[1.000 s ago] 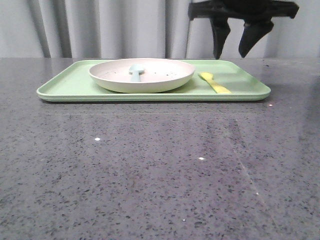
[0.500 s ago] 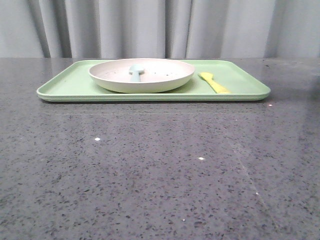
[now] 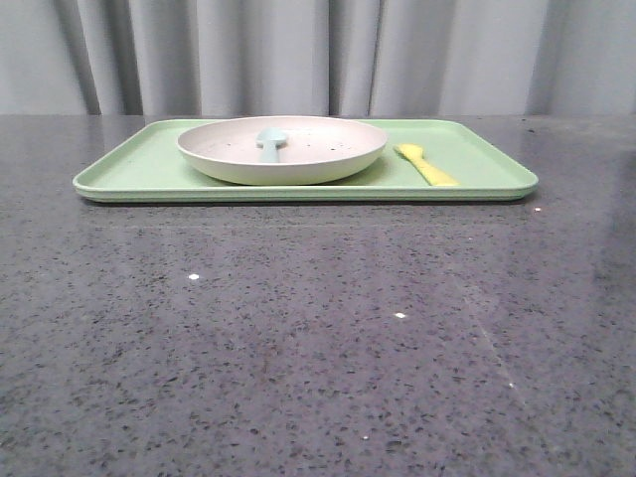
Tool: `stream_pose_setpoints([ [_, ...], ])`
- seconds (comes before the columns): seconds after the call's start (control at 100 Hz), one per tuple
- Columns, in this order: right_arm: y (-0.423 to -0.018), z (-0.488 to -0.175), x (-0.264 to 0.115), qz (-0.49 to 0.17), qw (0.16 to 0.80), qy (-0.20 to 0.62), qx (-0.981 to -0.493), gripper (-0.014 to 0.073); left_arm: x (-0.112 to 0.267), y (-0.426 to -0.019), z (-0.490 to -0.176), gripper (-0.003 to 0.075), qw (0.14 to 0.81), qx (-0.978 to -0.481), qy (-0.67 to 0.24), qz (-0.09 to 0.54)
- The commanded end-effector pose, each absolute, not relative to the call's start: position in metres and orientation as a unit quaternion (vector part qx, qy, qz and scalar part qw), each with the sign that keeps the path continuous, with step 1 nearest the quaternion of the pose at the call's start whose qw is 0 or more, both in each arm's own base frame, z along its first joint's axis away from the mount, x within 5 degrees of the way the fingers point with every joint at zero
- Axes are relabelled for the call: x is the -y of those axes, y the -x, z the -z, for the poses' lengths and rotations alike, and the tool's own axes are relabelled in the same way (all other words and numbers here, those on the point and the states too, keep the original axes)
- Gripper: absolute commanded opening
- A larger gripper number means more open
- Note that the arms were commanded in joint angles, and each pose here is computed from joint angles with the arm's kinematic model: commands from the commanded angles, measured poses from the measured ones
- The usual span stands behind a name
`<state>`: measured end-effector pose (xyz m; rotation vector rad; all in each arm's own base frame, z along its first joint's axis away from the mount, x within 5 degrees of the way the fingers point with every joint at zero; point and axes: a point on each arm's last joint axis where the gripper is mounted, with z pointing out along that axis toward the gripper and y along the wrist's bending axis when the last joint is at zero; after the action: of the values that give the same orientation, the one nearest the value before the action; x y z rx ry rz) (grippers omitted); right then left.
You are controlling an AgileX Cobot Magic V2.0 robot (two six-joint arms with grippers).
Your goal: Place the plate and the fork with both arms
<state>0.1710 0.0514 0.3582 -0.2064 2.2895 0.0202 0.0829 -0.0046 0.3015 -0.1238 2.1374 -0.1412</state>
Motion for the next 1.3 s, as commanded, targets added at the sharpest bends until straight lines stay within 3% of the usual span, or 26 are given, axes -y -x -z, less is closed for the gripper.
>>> stream_pose_setpoints([
  [0.0, -0.155, -0.369, -0.043, -0.007, 0.466, 0.089, -0.88, 0.0383, 0.004, -0.086, -0.315, 0.0492, 0.515, -0.853, 0.056, 0.061],
  [0.59, -0.08, -0.326, -0.004, 0.006, 0.497, 0.047, -0.867, 0.0383, 0.004, -0.086, -0.315, 0.0492, 0.515, -0.853, 0.056, 0.061],
  [1.13, -0.071, -0.322, 0.0, 0.001, 0.505, 0.039, -0.862, 0.0379, 0.004, -0.086, -0.315, 0.0492, 0.516, -0.853, 0.057, 0.061],
  [1.22, -0.071, -0.322, 0.0, 0.001, 0.505, 0.039, -0.862, 0.0338, 0.004, -0.086, -0.315, 0.048, 0.517, -0.852, 0.057, 0.061],
  [1.29, -0.071, -0.322, 0.0, 0.001, 0.505, 0.039, -0.862, 0.0256, 0.004, -0.086, -0.315, 0.0434, 0.517, -0.852, 0.057, 0.061],
])
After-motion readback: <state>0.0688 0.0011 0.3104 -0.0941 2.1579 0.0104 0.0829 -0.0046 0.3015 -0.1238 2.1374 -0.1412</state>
